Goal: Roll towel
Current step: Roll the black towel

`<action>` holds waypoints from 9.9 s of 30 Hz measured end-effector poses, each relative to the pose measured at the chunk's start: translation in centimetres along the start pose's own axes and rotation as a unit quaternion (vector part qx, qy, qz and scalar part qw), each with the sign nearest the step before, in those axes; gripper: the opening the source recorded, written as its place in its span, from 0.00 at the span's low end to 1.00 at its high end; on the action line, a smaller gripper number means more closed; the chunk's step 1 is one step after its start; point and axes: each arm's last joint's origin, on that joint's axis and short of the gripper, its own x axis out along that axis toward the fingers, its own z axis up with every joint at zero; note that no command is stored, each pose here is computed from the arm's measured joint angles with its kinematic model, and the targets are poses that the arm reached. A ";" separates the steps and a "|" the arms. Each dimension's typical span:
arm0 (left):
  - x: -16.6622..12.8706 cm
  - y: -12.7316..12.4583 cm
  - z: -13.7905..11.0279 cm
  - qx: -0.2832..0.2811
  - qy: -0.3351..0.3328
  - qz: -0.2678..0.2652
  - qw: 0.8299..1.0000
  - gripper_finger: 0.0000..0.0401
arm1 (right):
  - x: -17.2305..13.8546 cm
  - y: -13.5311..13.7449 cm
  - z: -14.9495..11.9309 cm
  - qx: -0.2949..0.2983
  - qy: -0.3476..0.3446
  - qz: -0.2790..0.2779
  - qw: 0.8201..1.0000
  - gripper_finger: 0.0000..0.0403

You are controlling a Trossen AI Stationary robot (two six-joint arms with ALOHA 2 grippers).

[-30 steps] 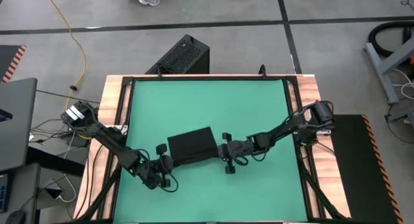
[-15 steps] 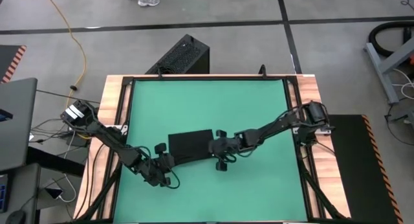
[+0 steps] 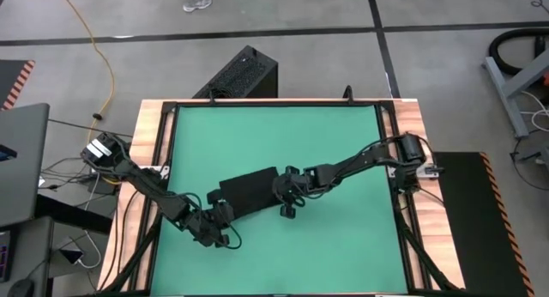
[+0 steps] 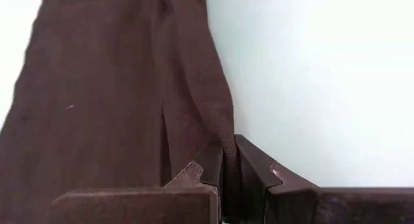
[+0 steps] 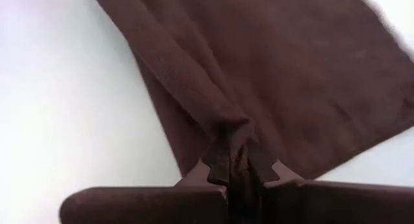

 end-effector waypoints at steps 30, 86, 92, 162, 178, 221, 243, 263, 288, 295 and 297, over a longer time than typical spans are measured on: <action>-3.9 -2.0 3.2 0.032 0.066 0.087 0.994 0.05 | 2.5 -0.1 -1.1 0.062 0.023 0.002 0.998 0.06; 0.5 -2.7 -1.3 0.197 0.001 0.214 0.957 0.00 | 2.5 0.0 -1.1 0.060 0.025 0.017 0.998 0.06; 0.3 -2.6 -1.2 0.189 -0.006 0.219 0.957 0.00 | 2.5 0.0 -1.1 0.060 0.025 0.017 0.998 0.06; 0.2 -1.7 -1.2 0.159 -0.131 0.176 0.963 0.00 | 1.1 0.3 0.3 0.006 -0.029 0.006 1.000 0.22; 1.3 1.3 -4.2 0.118 -0.090 0.157 0.976 0.00 | 1.1 0.5 0.2 0.008 -0.026 0.007 1.000 0.22; 1.9 2.3 -4.9 0.101 -0.050 0.123 0.986 0.00 | -7.4 0.8 3.2 -0.167 -0.103 -0.016 0.980 0.46; 1.8 2.5 -5.2 0.100 -0.034 0.125 0.986 0.00 | 0.7 -0.9 0.2 -0.174 -0.136 0.043 0.974 0.02; -0.7 -0.2 -2.2 0.182 -0.089 0.129 0.971 0.00 | 3.8 -0.1 -2.1 -0.145 -0.085 0.060 0.984 0.03; -3.4 -1.9 -0.8 0.123 -0.117 0.136 0.976 0.40 | 3.8 0.0 -2.2 -0.134 -0.082 0.068 0.985 0.03; -3.1 -1.6 -0.6 0.059 -0.105 0.120 0.985 0.39 | 3.8 0.0 -2.2 -0.128 -0.082 0.069 0.986 0.03; -3.0 -1.6 -0.7 0.078 -0.080 0.109 0.988 0.39 | 3.8 0.0 -2.2 -0.125 -0.082 0.069 0.986 0.03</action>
